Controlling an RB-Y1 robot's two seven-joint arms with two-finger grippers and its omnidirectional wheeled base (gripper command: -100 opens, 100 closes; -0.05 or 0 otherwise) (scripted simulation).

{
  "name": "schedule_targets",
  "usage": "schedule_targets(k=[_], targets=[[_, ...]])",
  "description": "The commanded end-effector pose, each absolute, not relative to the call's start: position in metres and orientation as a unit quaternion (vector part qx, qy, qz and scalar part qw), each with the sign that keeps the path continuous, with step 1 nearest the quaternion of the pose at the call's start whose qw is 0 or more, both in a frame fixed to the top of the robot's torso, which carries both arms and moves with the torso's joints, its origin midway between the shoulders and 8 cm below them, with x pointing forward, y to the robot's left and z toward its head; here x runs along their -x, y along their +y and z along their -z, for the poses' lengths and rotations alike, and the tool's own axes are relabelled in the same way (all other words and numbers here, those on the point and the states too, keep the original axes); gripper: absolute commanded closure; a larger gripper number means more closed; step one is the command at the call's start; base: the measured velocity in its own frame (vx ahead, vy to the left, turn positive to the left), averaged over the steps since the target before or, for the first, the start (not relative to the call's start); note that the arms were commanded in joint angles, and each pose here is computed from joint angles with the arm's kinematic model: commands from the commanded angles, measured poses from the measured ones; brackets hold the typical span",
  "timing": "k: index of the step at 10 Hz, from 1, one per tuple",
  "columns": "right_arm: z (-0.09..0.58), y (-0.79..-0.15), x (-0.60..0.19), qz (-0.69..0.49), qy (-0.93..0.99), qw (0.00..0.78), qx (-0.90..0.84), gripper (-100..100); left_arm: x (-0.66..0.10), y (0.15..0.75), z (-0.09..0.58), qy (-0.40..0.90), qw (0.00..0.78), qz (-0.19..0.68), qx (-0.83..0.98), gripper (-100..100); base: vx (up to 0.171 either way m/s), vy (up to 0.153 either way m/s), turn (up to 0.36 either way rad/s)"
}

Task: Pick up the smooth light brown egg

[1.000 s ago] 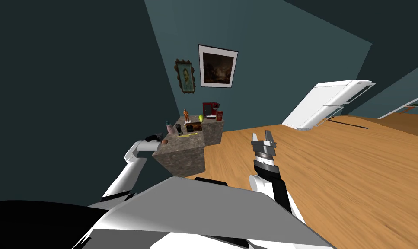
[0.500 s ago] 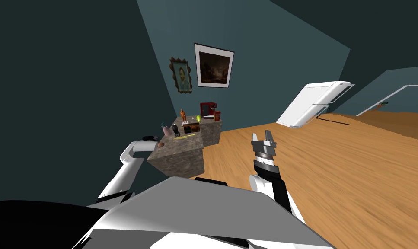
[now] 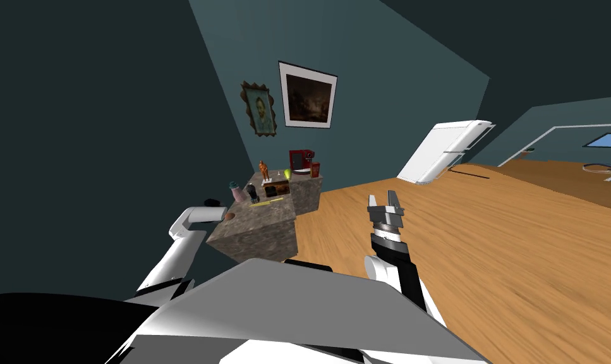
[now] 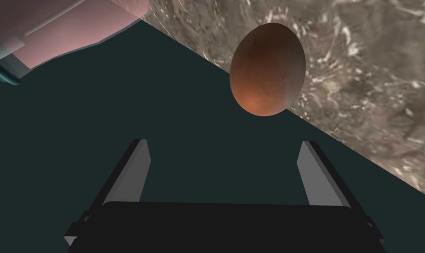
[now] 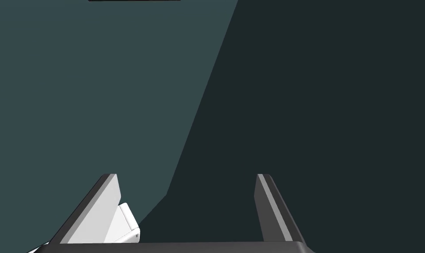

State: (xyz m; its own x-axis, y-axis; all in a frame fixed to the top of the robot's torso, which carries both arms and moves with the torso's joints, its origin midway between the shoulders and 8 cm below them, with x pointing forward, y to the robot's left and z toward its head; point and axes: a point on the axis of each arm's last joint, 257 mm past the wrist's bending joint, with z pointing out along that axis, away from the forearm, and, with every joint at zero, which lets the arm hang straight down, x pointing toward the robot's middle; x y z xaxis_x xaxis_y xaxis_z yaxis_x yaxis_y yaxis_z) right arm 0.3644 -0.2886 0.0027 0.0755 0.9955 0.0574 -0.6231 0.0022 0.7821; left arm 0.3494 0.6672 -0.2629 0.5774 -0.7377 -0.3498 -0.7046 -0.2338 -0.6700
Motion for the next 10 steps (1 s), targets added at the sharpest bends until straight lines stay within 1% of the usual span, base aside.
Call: schedule_targets(k=[1,3,4,8,9,10], targets=[[-0.003,-0.289,-0.364,-0.621,0.277,0.652,-0.336,0,-0.341,0.669,0.267,0.454,0.404,0.011,0.794,-100,0.029,0.022,-0.052],[-0.003,-0.289,-0.364,-0.621,0.277,0.652,-0.336,0,-0.317,0.677,0.28,0.437,0.375,-0.012,0.817,-100,0.038,0.032,-0.124],[-0.003,-0.289,-0.364,-0.621,0.277,0.652,-0.336,0,-0.315,0.676,0.281,0.437,0.372,-0.014,0.819,-100,0.034,0.029,-0.044],[-0.003,-0.289,-0.364,-0.621,0.277,0.652,-0.337,0,-0.279,0.675,0.31,0.418,0.32,-0.044,0.849,-100,0.036,0.029,-0.079],[-0.003,-0.289,-0.364,-0.621,0.277,0.652,-0.337,0,-0.285,0.676,0.305,0.42,0.328,-0.04,0.845,-100,0.0,0.0,0.0],[-0.003,-0.289,-0.364,-0.621,0.277,0.652,-0.337,0,-0.284,0.676,0.306,0.419,0.326,-0.041,0.846,0,0.0,0.0,0.0]])
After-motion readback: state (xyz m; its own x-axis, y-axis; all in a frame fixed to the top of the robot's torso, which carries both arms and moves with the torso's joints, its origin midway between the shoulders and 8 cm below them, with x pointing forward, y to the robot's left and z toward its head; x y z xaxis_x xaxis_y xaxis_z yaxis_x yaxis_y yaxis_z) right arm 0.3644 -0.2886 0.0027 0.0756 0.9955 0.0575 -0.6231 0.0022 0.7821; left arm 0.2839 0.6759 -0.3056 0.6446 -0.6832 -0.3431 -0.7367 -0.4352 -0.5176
